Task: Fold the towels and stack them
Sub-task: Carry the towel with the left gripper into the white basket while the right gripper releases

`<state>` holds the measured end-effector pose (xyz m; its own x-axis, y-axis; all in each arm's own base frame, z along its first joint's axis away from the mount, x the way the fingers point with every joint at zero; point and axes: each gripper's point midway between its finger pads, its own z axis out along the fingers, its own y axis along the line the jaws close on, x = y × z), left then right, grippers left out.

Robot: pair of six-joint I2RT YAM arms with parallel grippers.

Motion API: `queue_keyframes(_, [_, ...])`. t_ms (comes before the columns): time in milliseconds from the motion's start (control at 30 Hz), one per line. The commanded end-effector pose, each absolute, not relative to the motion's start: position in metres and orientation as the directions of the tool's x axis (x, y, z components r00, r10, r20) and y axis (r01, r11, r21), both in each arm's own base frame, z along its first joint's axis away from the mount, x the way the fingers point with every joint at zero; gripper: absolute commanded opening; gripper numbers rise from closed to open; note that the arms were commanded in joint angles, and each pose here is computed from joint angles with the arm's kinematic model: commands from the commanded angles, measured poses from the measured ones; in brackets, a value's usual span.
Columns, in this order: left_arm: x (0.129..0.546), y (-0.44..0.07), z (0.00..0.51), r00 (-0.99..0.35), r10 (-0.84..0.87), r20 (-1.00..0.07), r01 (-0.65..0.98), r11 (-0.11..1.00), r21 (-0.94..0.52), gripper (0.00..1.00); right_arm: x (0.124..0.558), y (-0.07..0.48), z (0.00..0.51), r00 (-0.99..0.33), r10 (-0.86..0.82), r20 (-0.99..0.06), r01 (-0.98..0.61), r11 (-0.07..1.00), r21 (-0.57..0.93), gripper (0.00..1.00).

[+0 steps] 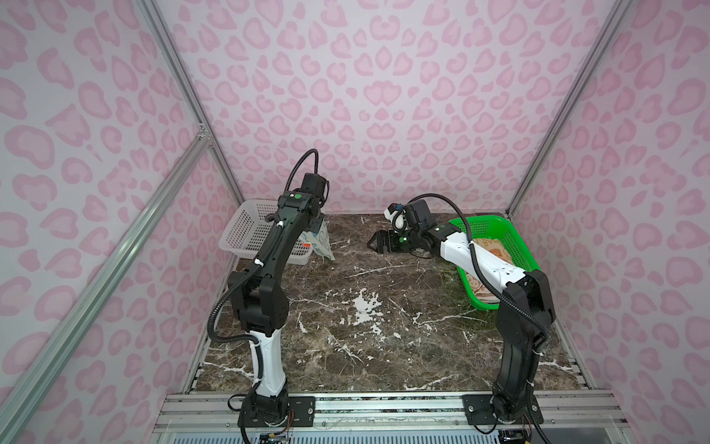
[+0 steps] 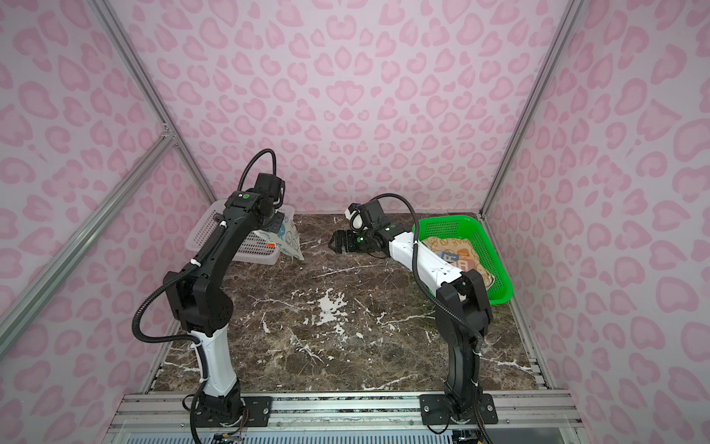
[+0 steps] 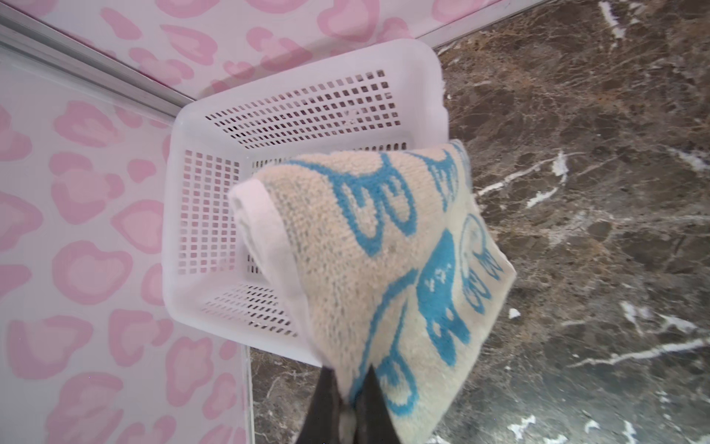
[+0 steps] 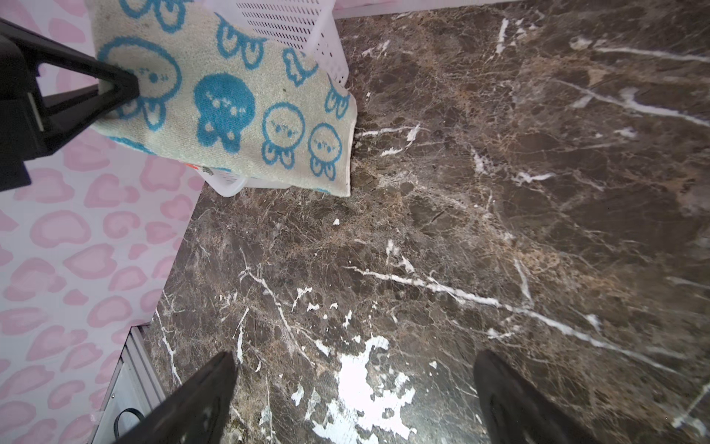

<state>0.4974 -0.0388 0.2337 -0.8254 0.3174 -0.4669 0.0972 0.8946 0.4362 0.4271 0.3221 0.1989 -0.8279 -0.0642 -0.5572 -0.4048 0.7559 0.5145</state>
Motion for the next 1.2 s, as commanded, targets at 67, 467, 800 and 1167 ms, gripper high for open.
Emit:
queue_keyframes(67, [0.522, -0.008, 0.234, -0.803, 0.385, -0.455, 0.103, 0.841, 0.531, 0.04, 0.426, 0.328, 0.192, -0.836, -0.097, -0.540, -0.411, 0.762, 0.500, 0.98])
queue_keyframes(467, [0.561, 0.046, 0.209, -0.801, 0.413, -0.433, 0.082, 0.792, 0.605, 0.04, 0.434, 0.343, 0.191, -0.832, -0.112, -0.544, -0.434, 0.742, 0.511, 0.98])
queue_keyframes(800, [0.575, 0.086, 0.173, -0.835, 0.393, -0.385, 0.051, 0.752, 0.657, 0.04, 0.445, 0.361, 0.203, -0.800, -0.124, -0.587, -0.480, 0.720, 0.501, 0.98])
queue_keyframes(1167, [0.576, 0.122, 0.128, -0.866, 0.355, -0.353, 0.026, 0.735, 0.677, 0.04, 0.448, 0.365, 0.190, -0.815, -0.141, -0.561, -0.473, 0.721, 0.506, 0.98])
